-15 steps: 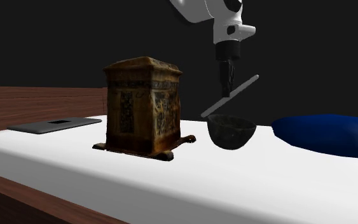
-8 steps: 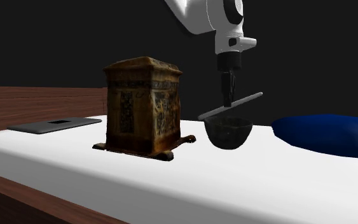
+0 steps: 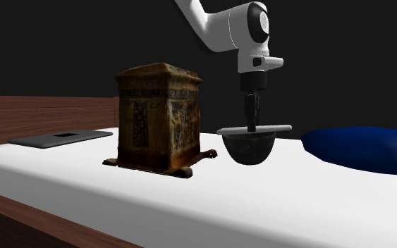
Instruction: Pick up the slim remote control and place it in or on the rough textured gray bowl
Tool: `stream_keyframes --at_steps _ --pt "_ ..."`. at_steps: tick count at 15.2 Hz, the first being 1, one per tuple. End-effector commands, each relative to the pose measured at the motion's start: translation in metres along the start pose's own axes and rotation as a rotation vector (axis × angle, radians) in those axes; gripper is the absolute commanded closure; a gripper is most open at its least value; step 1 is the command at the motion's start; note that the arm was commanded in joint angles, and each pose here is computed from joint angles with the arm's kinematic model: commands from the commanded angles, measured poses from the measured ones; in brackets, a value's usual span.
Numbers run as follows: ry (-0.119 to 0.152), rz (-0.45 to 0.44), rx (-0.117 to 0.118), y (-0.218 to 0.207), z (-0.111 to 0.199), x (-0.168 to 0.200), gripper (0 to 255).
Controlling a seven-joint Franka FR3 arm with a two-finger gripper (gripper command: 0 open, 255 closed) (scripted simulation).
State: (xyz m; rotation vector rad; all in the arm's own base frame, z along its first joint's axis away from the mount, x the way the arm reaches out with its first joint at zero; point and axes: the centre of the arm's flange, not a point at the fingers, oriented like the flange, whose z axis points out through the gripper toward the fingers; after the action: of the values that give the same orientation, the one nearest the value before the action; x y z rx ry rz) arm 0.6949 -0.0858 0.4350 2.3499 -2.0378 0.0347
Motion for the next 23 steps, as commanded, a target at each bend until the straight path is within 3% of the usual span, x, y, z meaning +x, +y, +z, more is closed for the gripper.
stream_keyframes --at_steps 1,6,7,12,16,23 --pt "0.0 0.001 -0.002 0.0 0.004 0.002 255" --pt "0.0 0.001 -0.002 0.0 0.004 0.002 255" --pt "0.0 0.001 -0.002 -0.001 0.004 0.002 0" --pt "0.0 0.001 -0.002 0.0 0.004 0.002 0" --pt "0.0 0.001 -0.002 0.0 -0.046 0.002 0" --pt "0.0 0.001 -0.002 0.0 -0.046 0.002 0"
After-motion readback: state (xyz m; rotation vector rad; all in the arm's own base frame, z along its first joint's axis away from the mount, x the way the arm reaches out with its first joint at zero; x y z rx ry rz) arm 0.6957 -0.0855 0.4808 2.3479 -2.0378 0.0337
